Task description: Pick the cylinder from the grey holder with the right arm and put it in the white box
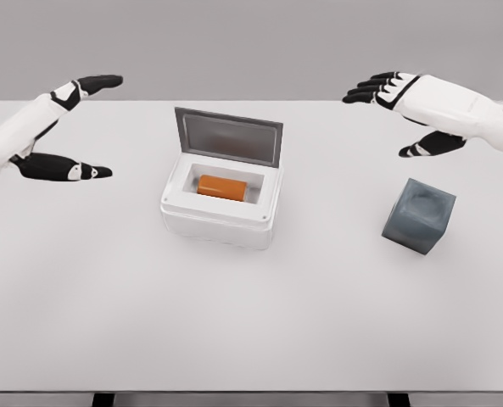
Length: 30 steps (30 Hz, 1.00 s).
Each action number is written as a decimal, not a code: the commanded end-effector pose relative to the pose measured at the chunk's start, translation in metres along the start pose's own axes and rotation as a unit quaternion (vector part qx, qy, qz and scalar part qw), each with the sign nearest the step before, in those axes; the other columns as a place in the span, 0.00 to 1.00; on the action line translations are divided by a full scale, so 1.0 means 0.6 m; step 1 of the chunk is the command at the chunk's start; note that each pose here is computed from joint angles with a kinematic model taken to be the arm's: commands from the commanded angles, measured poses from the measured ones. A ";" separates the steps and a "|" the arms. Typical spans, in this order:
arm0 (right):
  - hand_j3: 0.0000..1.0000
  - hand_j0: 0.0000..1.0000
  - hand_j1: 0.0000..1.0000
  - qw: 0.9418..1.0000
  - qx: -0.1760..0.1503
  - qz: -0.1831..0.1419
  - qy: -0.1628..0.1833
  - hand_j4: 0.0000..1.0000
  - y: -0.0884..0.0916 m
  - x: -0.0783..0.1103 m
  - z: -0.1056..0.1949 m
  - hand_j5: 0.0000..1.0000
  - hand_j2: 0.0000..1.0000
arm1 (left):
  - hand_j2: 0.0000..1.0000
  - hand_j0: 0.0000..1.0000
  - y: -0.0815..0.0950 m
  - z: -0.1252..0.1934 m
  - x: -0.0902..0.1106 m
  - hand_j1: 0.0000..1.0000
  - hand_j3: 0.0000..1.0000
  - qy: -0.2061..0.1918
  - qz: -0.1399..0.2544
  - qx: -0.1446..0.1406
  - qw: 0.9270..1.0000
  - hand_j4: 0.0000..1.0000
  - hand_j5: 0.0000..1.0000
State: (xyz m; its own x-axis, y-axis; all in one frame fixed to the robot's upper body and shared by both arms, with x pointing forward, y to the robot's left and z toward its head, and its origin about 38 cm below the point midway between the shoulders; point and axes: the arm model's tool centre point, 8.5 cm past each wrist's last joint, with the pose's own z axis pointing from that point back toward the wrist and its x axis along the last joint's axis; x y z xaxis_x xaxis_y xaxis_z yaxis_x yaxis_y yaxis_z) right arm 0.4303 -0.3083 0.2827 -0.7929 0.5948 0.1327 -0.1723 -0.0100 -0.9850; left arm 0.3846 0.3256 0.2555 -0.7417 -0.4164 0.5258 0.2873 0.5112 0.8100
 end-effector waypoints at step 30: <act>1.00 1.00 1.00 0.999 0.007 0.009 -0.030 1.00 0.008 0.037 -0.010 1.00 1.00 | 1.00 1.00 -0.088 -0.194 -0.129 1.00 1.00 0.100 0.308 -0.055 0.945 1.00 1.00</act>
State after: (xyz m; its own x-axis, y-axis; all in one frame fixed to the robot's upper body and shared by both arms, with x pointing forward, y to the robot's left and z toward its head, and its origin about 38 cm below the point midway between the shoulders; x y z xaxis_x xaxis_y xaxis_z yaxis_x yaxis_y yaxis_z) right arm 0.4151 -0.2893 0.2801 -0.8318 0.5432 0.1144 -0.1608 -0.0386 -0.9862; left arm 0.4949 0.2488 0.2121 -0.3115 -0.2160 0.9254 0.6881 0.6203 0.3764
